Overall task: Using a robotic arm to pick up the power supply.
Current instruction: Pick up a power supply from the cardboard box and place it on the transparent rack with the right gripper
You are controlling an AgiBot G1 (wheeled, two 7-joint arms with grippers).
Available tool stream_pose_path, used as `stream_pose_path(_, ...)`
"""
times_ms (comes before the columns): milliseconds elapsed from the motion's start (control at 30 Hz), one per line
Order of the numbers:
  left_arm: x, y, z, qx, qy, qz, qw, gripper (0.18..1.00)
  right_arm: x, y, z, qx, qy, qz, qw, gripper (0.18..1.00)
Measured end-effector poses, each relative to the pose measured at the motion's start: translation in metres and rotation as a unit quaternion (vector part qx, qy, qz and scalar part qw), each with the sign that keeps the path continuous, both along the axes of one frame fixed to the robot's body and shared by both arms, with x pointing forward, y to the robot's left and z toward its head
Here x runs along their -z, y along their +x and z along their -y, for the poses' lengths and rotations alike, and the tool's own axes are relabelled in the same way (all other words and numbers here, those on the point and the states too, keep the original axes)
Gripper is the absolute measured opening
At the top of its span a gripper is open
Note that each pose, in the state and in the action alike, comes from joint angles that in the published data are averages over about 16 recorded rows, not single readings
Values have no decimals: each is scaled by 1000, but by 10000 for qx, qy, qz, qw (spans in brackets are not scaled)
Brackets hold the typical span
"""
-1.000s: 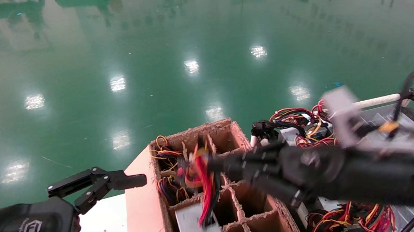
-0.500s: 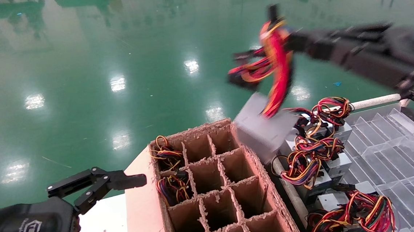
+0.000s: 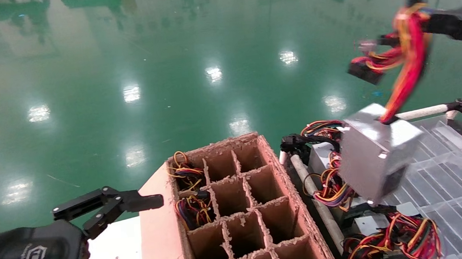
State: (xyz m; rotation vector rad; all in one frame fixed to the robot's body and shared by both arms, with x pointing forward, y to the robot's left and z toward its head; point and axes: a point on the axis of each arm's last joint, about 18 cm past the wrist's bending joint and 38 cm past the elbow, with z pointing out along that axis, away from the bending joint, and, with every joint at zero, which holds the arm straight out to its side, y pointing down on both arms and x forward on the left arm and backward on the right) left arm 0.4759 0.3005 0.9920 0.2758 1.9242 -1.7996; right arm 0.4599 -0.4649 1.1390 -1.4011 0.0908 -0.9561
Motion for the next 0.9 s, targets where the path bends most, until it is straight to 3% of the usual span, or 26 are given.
stream_pose_path(433,0,0,0,0,0,0,10000,1001,14,-20,58,810,283,115,9962,193)
stream_pose_path(900,0,0,0,0,0,0,10000,1001,43,3,91,1479,302,-51,9885,193)
